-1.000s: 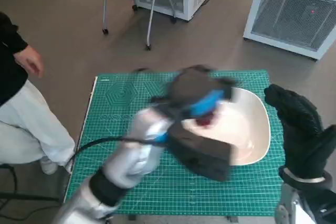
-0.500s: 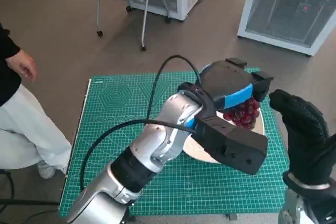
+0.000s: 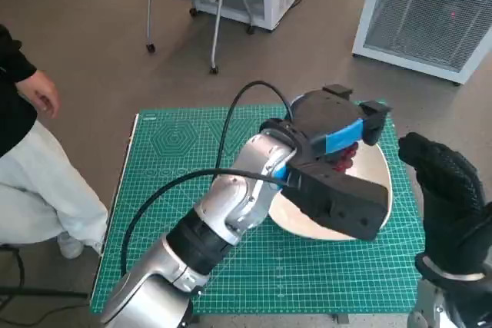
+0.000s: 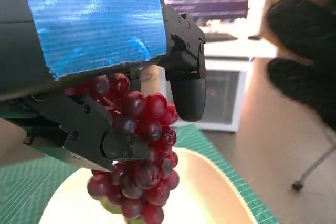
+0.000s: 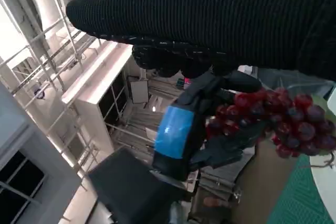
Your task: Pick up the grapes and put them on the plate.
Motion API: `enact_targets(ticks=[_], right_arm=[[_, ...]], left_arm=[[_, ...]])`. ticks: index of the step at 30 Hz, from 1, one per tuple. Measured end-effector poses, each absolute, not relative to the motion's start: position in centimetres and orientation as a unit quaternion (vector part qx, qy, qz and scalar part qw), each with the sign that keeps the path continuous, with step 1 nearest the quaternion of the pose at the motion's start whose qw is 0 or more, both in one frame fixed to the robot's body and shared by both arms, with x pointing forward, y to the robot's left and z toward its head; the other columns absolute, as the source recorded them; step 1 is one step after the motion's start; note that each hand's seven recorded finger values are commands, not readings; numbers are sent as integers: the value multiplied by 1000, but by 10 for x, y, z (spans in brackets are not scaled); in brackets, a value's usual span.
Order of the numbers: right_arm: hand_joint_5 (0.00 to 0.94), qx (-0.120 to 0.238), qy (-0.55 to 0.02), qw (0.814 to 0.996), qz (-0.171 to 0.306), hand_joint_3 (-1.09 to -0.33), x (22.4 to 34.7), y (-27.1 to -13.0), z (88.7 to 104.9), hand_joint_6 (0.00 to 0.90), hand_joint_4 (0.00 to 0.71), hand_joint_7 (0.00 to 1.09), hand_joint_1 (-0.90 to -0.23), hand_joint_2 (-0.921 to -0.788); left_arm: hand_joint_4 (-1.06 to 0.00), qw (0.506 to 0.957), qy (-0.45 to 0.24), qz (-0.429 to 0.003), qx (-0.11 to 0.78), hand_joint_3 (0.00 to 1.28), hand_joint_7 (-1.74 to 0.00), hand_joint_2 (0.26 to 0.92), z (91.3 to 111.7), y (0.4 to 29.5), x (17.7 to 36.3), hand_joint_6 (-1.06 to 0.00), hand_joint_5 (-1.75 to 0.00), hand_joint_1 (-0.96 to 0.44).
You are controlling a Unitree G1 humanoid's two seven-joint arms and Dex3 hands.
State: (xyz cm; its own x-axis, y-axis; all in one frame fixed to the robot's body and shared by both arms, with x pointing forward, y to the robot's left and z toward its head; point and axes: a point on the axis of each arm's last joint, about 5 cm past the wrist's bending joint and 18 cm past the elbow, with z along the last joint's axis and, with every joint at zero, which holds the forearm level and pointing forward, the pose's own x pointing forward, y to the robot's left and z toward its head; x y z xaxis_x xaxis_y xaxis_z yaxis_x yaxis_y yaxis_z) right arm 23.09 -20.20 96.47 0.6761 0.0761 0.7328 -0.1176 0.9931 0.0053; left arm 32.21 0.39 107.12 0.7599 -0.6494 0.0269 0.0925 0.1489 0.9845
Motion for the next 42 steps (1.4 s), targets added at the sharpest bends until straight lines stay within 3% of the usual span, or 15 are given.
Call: enact_targets(ticks=[4, 6, 9, 10, 12, 14, 17, 21, 31, 42], right_arm=[[0, 26, -399, 915, 53, -562, 231, -202, 965, 91, 446, 592, -503, -921], [0, 26, -399, 915, 54, -562, 231, -202, 965, 90, 446, 594, -503, -921], [1, 27, -398, 915, 54, -562, 231, -202, 965, 89, 446, 597, -502, -921], [1, 27, -398, 916, 54, -562, 231, -201, 964, 89, 447, 597, -501, -921], [1, 27, -397, 916, 55, -561, 231, -201, 964, 89, 447, 599, -501, -921], [1, 27, -397, 916, 55, -561, 232, -201, 964, 89, 447, 600, -501, -921], [1, 28, -396, 916, 55, -561, 232, -201, 964, 90, 447, 601, -502, -921], [1, 28, -396, 916, 55, -561, 232, -201, 964, 91, 447, 604, -508, -921], [1, 29, -391, 918, 56, -561, 232, -201, 964, 91, 447, 606, -510, -921], [1, 35, -390, 919, 55, -561, 232, -198, 964, 90, 447, 609, -510, -921]], left_arm=[[-372, 725, -223, -261, 597, 619, -1403, 744, 1068, 4, 323, -438, -1620, 5], [-382, 728, -220, -264, 594, 664, -1284, 723, 1068, 4, 324, -396, -1614, 70], [-435, 734, -212, -276, 583, 744, -687, 670, 1068, 5, 324, -348, -1613, 252], [-459, 736, -210, -282, 578, 690, -518, 689, 1068, 5, 325, -335, -1581, 285], [-397, 739, -204, -296, 570, 443, -250, 764, 1068, 5, 325, -298, -1162, 158], [-294, 738, -198, -307, 567, 225, -108, 818, 1068, 5, 325, -268, -627, -54], [-239, 738, -193, -316, 565, 103, -42, 848, 1067, 5, 326, -249, -254, -210], [-123, 736, -189, -318, 567, 44, -10, 876, 1068, 6, 326, -208, -65, -423], [-57, 738, -192, -326, 558, 38, 0, 919, 1070, 15, 331, -173, -2, -559], [-46, 815, -212, -345, 415, 123, -12, 921, 1063, 45, 342, -193, -3, -575]])
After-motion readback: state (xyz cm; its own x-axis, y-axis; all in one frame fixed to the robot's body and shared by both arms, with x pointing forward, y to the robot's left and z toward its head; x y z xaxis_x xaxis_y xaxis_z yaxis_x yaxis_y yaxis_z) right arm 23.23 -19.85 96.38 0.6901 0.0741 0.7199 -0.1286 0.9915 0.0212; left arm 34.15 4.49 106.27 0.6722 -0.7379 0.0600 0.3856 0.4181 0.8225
